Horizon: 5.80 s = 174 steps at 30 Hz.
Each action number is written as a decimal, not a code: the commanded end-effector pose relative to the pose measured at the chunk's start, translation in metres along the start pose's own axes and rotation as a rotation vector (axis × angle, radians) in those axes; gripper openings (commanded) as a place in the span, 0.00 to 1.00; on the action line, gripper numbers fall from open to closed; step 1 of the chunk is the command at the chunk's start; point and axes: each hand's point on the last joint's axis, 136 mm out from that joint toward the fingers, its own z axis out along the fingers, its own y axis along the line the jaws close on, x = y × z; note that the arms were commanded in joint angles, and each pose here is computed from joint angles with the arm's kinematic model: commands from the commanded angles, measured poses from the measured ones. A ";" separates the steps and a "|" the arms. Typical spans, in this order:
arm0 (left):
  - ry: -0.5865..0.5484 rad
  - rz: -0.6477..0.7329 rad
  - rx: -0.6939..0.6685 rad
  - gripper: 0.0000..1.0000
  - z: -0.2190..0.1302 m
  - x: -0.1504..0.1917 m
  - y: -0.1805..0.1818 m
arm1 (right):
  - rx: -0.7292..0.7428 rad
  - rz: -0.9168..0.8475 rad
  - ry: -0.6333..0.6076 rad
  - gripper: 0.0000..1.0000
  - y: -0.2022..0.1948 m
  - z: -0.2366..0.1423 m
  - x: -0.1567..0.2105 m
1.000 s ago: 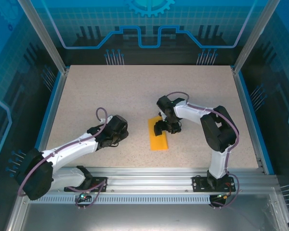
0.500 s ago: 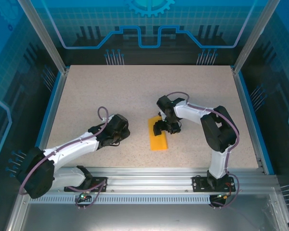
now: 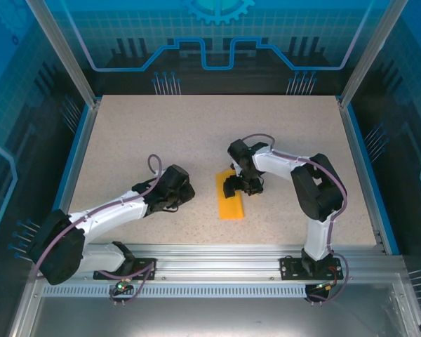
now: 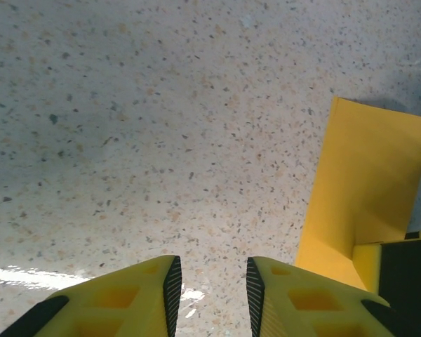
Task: Fold a paper plane with a square sheet of paper (pick it up from the middle)
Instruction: Hold the square sheet of paper at the center of the table, then fold the square sheet of paper in half at the center of the table.
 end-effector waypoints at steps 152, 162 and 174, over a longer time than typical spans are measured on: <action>0.341 0.102 -0.103 0.00 0.111 0.066 -0.049 | -0.690 0.120 -0.064 0.26 0.011 0.003 0.040; 0.343 0.110 -0.102 0.00 0.110 0.066 -0.052 | -0.622 0.104 -0.054 0.26 0.005 -0.001 0.049; 0.344 0.119 -0.105 0.00 0.109 0.066 -0.053 | -0.581 0.097 -0.026 0.26 0.014 0.011 0.072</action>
